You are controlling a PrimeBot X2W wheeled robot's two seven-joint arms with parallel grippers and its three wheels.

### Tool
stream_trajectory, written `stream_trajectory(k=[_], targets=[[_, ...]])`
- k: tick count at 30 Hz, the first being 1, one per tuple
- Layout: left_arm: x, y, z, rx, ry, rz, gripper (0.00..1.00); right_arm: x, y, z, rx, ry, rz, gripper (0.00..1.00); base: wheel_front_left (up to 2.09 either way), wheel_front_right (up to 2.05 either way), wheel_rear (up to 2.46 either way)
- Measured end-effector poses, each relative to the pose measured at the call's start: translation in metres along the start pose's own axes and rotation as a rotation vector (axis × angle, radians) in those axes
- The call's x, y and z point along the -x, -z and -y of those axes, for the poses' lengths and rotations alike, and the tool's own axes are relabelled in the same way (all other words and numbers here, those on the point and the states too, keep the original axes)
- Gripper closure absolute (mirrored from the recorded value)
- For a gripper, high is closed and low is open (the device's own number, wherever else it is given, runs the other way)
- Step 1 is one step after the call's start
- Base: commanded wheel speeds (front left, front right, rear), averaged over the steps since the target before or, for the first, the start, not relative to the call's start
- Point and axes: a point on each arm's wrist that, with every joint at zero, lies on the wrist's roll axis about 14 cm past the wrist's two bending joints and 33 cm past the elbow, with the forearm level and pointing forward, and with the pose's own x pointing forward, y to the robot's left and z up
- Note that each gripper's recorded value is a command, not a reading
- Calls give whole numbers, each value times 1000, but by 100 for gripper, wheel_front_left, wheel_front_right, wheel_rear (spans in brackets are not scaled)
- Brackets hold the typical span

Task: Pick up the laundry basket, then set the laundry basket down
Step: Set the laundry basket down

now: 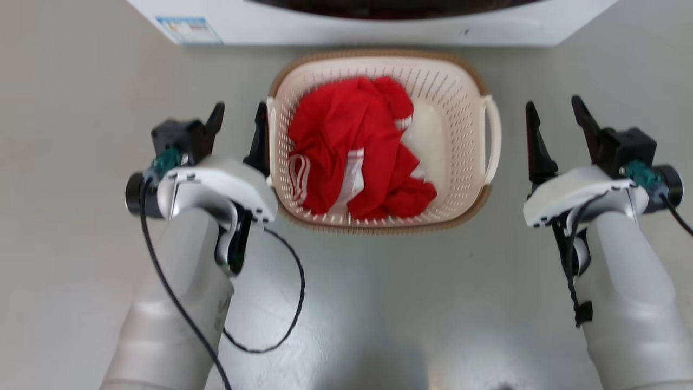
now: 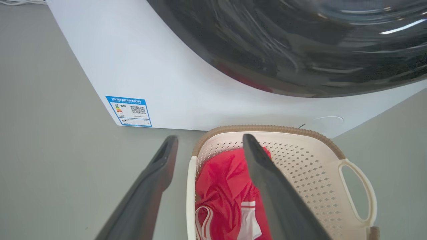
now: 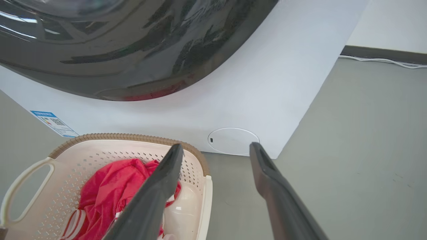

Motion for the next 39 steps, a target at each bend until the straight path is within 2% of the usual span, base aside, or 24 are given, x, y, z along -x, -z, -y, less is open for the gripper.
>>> stream_trajectory(k=[7,17,30,39], targets=[[36,-30,1,26,0,91,0,34,-42,5,-20,21,111,0,0,0,0],[97,-65,0,66,-10,216,0,91,-78,8,-36,40,219,0,0,0,0],[183,-84,-6,103,-36,353,0,173,-84,14,-51,76,300,0,0,0,0],[220,-86,-13,109,-60,412,0,206,-84,16,-47,88,343,0,0,0,0]])
